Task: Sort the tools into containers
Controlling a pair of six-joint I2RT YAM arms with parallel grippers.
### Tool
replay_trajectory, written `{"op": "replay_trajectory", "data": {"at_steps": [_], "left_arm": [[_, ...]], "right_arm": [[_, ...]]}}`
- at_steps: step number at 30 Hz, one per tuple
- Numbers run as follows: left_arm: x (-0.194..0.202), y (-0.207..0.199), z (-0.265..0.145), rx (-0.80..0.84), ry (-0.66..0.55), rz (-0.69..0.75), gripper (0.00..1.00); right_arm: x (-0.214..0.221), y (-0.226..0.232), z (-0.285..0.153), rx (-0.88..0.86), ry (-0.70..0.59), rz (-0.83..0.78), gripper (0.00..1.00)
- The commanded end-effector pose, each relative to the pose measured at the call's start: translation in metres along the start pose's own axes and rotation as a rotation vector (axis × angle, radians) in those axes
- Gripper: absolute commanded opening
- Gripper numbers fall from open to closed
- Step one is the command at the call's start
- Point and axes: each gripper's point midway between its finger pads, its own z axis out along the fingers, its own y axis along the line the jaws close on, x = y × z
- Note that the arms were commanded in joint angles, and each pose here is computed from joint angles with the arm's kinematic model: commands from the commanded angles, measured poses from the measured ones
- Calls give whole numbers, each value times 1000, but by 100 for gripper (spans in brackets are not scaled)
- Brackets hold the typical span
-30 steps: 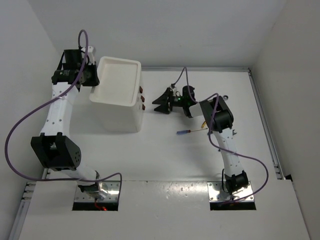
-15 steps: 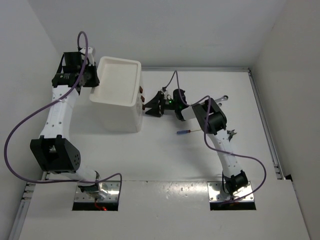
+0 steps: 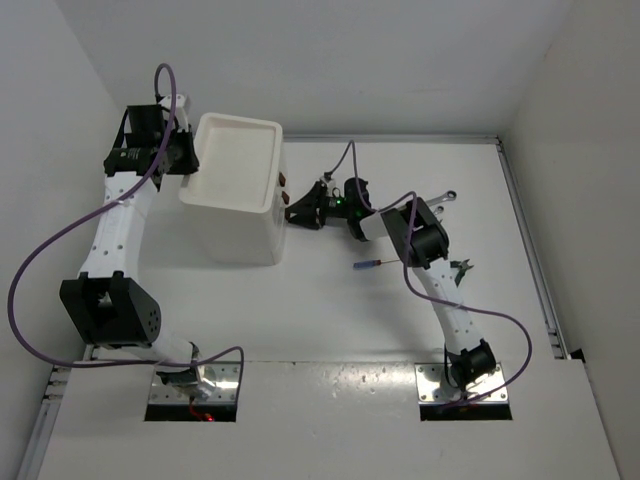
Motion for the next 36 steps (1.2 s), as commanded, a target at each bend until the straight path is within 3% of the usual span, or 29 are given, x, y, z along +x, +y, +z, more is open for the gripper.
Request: {"op": "replay_trajectory", "data": {"at_steps": [1, 5, 9, 11, 16, 18, 27, 36], "left_arm": [[18, -28, 6, 109, 60, -39, 0], [16, -28, 7, 109, 51, -37, 0], [16, -28, 7, 109, 51, -37, 0], [16, -32, 7, 117, 52, -32, 0], [20, -32, 8, 117, 61, -33, 0], [20, -32, 8, 117, 61, -33, 0], [22, -23, 12, 78, 57, -57, 0], [13, -17, 12, 51, 27, -97, 0]], "right_arm": [[-3, -5, 8, -8, -23, 26, 49], [-7, -4, 11, -25, -33, 40, 48], [-9, -2, 12, -49, -35, 36, 41], [-10, -6, 12, -43, -43, 54, 34], [-11, -3, 12, -55, -44, 39, 5], [-12, 4, 12, -63, -44, 29, 0], [-18, 35, -29, -62, -83, -21, 0], [-28, 27, -71, 9, -123, -37, 0]]}}
